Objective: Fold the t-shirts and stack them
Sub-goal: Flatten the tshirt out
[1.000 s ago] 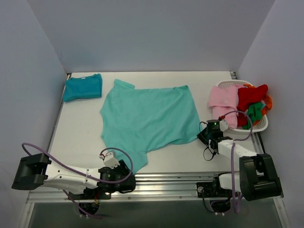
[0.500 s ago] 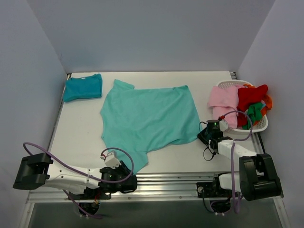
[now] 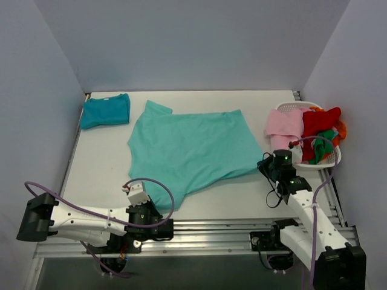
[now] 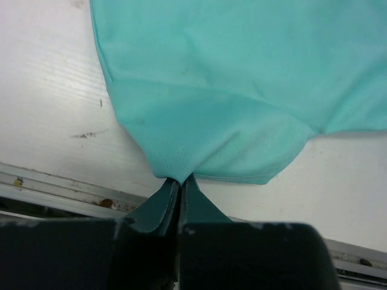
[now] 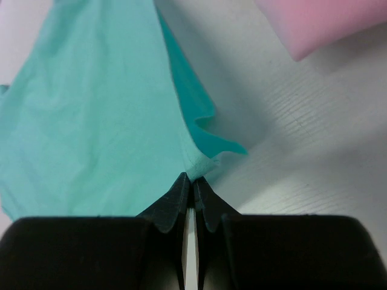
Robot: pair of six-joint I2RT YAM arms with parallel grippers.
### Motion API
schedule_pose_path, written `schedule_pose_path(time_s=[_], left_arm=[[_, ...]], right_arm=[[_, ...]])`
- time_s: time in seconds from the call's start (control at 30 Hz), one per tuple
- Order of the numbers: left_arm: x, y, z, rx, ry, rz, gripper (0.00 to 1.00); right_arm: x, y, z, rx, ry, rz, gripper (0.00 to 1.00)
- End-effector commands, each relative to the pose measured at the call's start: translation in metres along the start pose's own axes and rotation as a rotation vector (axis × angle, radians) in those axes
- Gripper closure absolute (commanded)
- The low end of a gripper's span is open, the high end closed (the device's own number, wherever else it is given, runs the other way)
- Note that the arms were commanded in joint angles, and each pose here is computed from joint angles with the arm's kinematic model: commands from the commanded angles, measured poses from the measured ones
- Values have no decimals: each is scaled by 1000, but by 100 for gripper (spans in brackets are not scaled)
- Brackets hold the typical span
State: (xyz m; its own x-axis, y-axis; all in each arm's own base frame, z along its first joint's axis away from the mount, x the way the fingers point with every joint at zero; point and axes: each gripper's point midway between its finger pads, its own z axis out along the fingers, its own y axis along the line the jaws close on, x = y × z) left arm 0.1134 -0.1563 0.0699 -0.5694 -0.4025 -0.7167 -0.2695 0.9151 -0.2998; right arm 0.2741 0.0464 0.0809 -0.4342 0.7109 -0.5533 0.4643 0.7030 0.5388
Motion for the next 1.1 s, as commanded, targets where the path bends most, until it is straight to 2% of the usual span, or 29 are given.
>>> schedule_pose_path(time_s=[0.0,0.13,0.27,0.37,0.53,0.57,0.63,0.67,0.7,0.73,0.77,0.8,0.83,0.87,0.93,1.03,1.07], left_arm=[[-48,-9,-12,30,-143,-70,98],[-80,-26,-31,92,-192,-28,98],[-110,-45,-51,172,-239,105,98],[-130,-48,-64,209,-263,115,98],[-180,-57,-96,294,-331,171,98],[-193,-55,-103,308,-353,226,98],[-220,-65,-124,367,-381,167,98],[-235,-61,-132,383,-404,213,98],[-251,-70,-147,443,-405,137,98],[-260,-74,-156,483,-408,125,98],[-273,-69,-164,511,-441,185,98],[-285,-85,-183,618,-436,103,98],[-297,-86,-195,678,-446,81,98],[-306,-89,-205,717,-473,119,98],[-333,-101,-237,828,-491,59,98],[-352,-125,-265,887,-529,118,98],[-377,-121,-281,909,-558,89,98]], right_arm=[[-25,4,-31,26,-64,-41,100],[-44,9,-59,16,-129,-56,100],[-56,21,-85,-43,-163,-79,100],[-68,33,-104,-82,-192,-85,100],[-107,71,-156,-212,-306,-88,100],[-114,77,-165,-231,-327,-89,100],[-137,97,-196,-287,-394,-90,100],[-144,102,-207,-303,-414,-91,100],[-152,108,-216,-318,-433,-90,100],[-165,119,-239,-360,-478,-83,100],[-171,124,-250,-379,-497,-82,100],[-176,129,-257,-391,-511,-78,100],[-185,138,-277,-433,-542,-71,100],[-189,142,-285,-449,-554,-69,100],[-197,150,-296,-465,-570,-64,100],[-211,158,-318,-495,-612,-44,100],[-216,162,-331,-516,-634,-36,100]])
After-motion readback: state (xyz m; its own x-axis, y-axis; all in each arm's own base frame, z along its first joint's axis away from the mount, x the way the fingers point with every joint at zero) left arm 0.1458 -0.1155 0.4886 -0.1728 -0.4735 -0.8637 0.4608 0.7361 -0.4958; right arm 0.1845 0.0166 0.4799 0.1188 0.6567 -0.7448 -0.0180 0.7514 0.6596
